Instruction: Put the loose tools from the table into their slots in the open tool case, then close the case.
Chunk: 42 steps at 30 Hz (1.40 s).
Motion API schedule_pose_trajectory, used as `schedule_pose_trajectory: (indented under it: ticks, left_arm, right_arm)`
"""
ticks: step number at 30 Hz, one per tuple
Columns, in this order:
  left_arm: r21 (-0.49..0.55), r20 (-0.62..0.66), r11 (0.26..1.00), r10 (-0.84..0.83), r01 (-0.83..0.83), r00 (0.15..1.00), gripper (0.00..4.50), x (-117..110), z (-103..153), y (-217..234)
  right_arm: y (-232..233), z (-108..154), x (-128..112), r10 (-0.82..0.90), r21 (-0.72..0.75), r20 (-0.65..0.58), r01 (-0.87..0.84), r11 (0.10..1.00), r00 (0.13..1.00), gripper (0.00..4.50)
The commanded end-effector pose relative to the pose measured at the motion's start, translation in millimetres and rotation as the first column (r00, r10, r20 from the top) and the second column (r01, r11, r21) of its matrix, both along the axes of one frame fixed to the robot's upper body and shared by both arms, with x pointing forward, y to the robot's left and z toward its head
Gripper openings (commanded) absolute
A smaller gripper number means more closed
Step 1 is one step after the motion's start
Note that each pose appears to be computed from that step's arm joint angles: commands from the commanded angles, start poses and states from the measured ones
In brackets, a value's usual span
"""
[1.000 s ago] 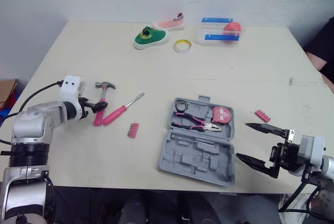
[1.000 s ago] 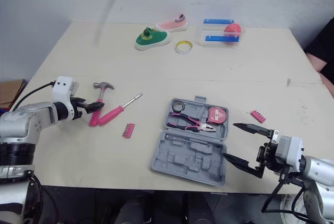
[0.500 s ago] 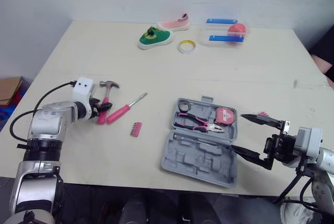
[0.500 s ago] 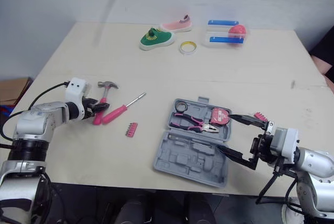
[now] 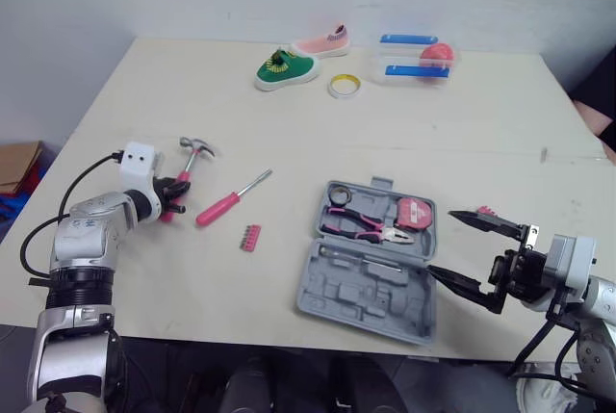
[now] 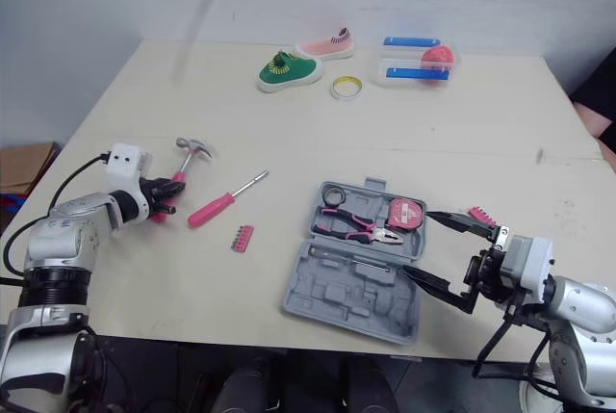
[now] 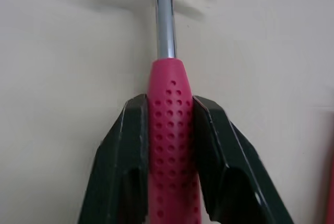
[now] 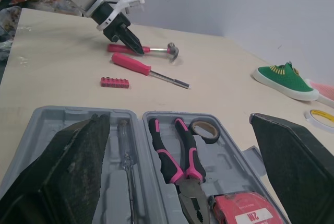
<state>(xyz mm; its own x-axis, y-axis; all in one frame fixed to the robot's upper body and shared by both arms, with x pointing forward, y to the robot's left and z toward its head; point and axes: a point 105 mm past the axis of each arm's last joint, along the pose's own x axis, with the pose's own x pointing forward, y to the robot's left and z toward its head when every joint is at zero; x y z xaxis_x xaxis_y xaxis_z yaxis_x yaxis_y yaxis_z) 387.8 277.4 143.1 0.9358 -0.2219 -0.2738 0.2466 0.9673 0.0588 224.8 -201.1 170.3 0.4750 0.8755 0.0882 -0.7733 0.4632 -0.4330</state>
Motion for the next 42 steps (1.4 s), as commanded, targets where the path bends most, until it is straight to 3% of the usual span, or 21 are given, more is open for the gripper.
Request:
schedule_pose_trajectory:
  ticks: [1, 3, 6, 11, 13, 16, 20, 22, 24, 27, 31, 42]
  left_arm:
    - [0.138, 0.307, 0.957, -0.288, 0.257, 0.907, 0.56, -12.0, 75.4, -35.0]
    - [0.278, 0.302, 0.815, -0.577, 0.509, 0.759, 0.56, -37.4, 85.9, -77.3]
    - [0.338, 0.221, 0.608, -0.793, 0.719, 0.567, 0.56, -64.1, 79.7, -114.9]
    - [0.391, 0.104, 0.371, -0.927, 0.842, 0.36, 0.56, -85.2, 69.9, -147.8]
    - [0.395, 0.013, 0.195, -0.978, 0.898, 0.207, 0.56, -102.8, 57.8, -177.0]
    - [0.389, -0.08, 0.023, -0.995, 0.921, 0.058, 0.56, -120.2, 42.8, -208.5]
    - [0.323, -0.106, -0.027, -0.994, 0.946, 0.008, 0.56, -126.0, 36.1, -240.5]
    - [0.276, -0.196, -0.105, -0.979, 0.955, -0.051, 0.56, -134.5, 22.0, -251.6]
    - [0.254, -0.247, -0.137, -0.966, 0.957, -0.073, 0.56, -137.8, 13.5, -260.7]
    - [0.254, -0.311, -0.126, -0.949, 0.959, -0.042, 0.56, -133.0, 4.9, -272.9]
    - [0.284, -0.35, -0.058, -0.935, 0.957, 0.047, 0.56, -117.5, 0.4, -280.6]
    - [0.294, -0.404, -0.095, -0.914, 0.951, 0.033, 0.56, -117.6, -11.1, -297.6]
  right_arm:
    - [-5.3, 13.4, -3.6, -0.036, -0.01, 0.058, 0.036, 0.999, 0.998, 4.5]
    - [-12.8, 14.5, -4.7, -0.069, -0.024, 0.06, 0.071, 0.997, 0.996, 4.5]
    - [-20.0, 13.4, -5.0, -0.099, -0.046, 0.055, 0.101, 0.994, 0.994, 4.5]
    - [-33.5, 12.9, -6.4, -0.15, -0.066, 0.052, 0.153, 0.986, 0.987, 4.5]
    - [-43.8, 11.1, -10.5, -0.181, -0.092, 0.043, 0.185, 0.979, 0.982, 4.5]
    - [-53.9, 4.3, -20.7, -0.211, -0.114, 0.001, 0.21, 0.971, 0.978, 4.5]
    - [-60.2, -7.1, -33.1, -0.231, -0.131, -0.053, 0.223, 0.966, 0.971, 4.5]
    - [-64.2, -12.1, -38.8, -0.247, -0.134, -0.082, 0.235, 0.963, 0.966, 4.5]
    - [-66.8, -14.9, -42.7, -0.259, -0.134, -0.099, 0.245, 0.96, 0.961, 4.5]
    - [-65.4, -19.2, -47.9, -0.259, -0.144, -0.118, 0.242, 0.96, 0.959, 4.5]
    - [-63.7, -19.8, -51.2, -0.265, -0.139, -0.127, 0.248, 0.959, 0.956, 4.5]
    - [-54.9, -23.6, -45.3, -0.236, -0.145, -0.128, 0.217, 0.965, 0.963, 4.5]
